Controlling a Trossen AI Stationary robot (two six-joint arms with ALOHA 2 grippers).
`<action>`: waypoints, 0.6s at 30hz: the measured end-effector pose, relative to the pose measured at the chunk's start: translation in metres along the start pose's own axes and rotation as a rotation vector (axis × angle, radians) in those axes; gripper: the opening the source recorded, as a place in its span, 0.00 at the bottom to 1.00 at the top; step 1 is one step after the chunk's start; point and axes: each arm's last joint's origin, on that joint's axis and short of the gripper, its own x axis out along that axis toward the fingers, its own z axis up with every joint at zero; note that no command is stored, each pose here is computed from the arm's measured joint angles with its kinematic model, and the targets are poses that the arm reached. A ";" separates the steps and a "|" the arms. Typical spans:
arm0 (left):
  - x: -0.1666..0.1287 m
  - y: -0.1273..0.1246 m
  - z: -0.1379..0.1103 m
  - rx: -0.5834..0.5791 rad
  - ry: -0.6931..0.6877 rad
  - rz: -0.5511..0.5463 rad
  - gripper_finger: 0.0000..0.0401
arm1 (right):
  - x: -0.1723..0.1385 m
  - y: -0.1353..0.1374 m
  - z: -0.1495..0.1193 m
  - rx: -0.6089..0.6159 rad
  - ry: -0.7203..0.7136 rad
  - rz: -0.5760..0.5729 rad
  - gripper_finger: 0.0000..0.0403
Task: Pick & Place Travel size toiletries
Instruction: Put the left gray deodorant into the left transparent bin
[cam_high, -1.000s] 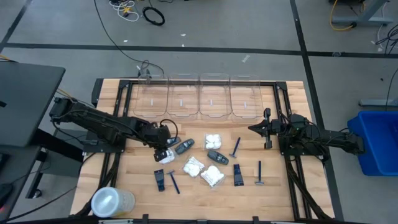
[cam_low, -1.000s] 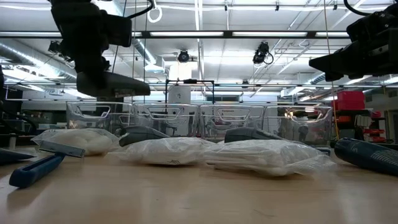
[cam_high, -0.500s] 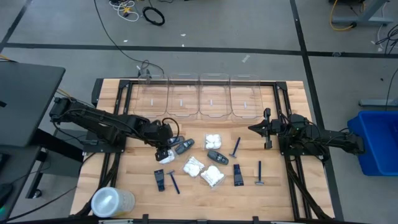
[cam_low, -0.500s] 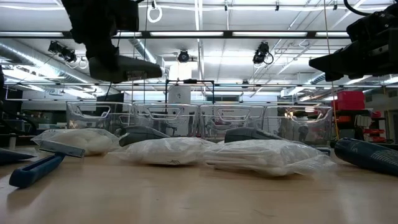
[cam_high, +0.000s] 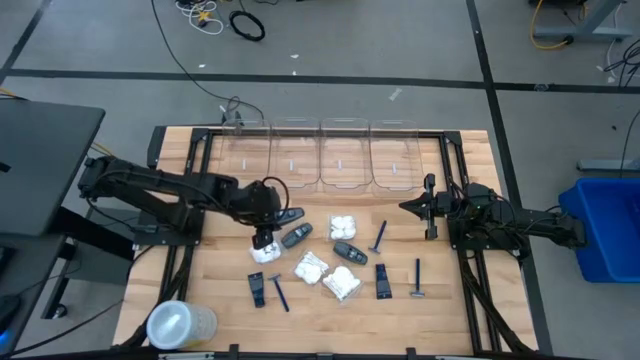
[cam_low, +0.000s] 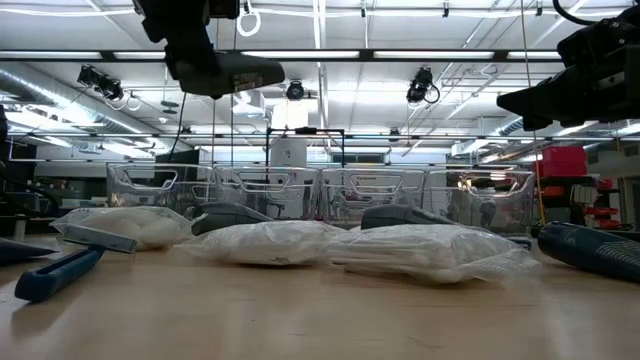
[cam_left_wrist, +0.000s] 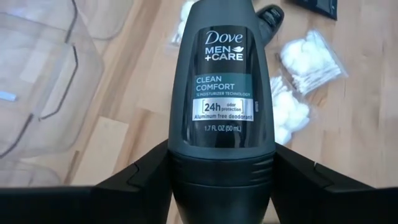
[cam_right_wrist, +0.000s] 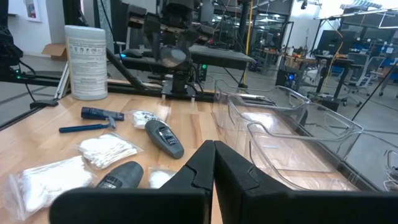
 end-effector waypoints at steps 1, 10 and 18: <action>-0.001 0.001 0.001 -0.003 -0.005 0.005 0.54 | 0.000 0.000 0.000 0.000 0.000 0.000 0.03; -0.001 0.003 0.002 0.002 -0.010 0.018 0.54 | 0.000 0.000 0.000 0.000 0.000 0.001 0.03; -0.024 0.013 0.001 -0.025 -0.065 0.024 0.56 | 0.000 0.000 0.000 0.000 0.000 0.001 0.03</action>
